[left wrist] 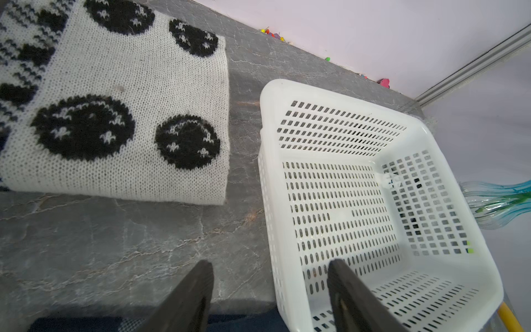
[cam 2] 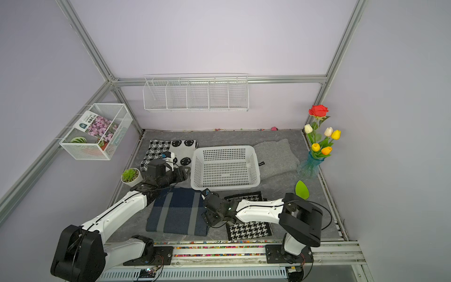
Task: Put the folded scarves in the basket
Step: Pick up the scarf at the center of the board.
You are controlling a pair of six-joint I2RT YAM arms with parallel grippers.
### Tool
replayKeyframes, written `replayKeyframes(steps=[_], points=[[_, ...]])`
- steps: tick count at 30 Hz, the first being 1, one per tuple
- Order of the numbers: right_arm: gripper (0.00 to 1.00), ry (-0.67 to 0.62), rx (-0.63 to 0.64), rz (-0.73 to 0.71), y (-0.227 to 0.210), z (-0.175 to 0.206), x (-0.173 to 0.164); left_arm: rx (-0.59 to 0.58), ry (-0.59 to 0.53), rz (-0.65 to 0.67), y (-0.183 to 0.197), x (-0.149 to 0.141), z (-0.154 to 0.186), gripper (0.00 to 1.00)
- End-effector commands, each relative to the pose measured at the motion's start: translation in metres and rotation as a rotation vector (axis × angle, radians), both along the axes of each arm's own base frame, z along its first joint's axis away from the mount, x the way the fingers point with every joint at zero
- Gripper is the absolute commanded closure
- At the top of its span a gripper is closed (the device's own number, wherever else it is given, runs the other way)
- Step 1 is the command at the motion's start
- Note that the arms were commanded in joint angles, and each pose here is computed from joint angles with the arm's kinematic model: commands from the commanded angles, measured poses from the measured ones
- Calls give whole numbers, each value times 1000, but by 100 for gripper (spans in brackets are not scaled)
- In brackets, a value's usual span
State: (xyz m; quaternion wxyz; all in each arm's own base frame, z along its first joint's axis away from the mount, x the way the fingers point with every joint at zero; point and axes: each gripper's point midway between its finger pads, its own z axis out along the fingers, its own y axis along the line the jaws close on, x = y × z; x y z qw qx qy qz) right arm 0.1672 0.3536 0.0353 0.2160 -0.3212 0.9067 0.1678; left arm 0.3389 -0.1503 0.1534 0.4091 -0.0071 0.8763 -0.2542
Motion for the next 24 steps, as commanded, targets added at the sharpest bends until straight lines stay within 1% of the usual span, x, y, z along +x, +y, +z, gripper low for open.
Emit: replayKeyframes(steps=[1,6,9,11,14,16,18,19,21,24], points=[[15,-5,55,-42,25,1,11,11,-9,-12,1,-5,-2,32],[16,-4,22,-70,21,-13,14,6,-11,-17,0,-5,-3,32],[21,7,0,-71,18,-27,12,7,-11,-15,0,-5,-4,32],[28,15,-19,-68,18,-37,11,6,-9,-12,0,-6,-4,32],[42,14,-31,-64,16,-44,11,-6,1,-13,0,-10,-8,33],[58,-3,-54,-74,5,-46,11,-19,12,-5,2,-15,-13,33],[67,-23,-99,-85,-13,-47,10,-24,19,13,5,-19,-16,33],[69,-33,-130,-94,-25,-47,9,-32,28,23,6,-21,-18,33],[68,-53,-173,-116,-45,-46,9,-61,45,29,6,-28,-21,34],[68,-47,-199,-104,-57,-48,3,-129,64,42,6,-41,-32,34]])
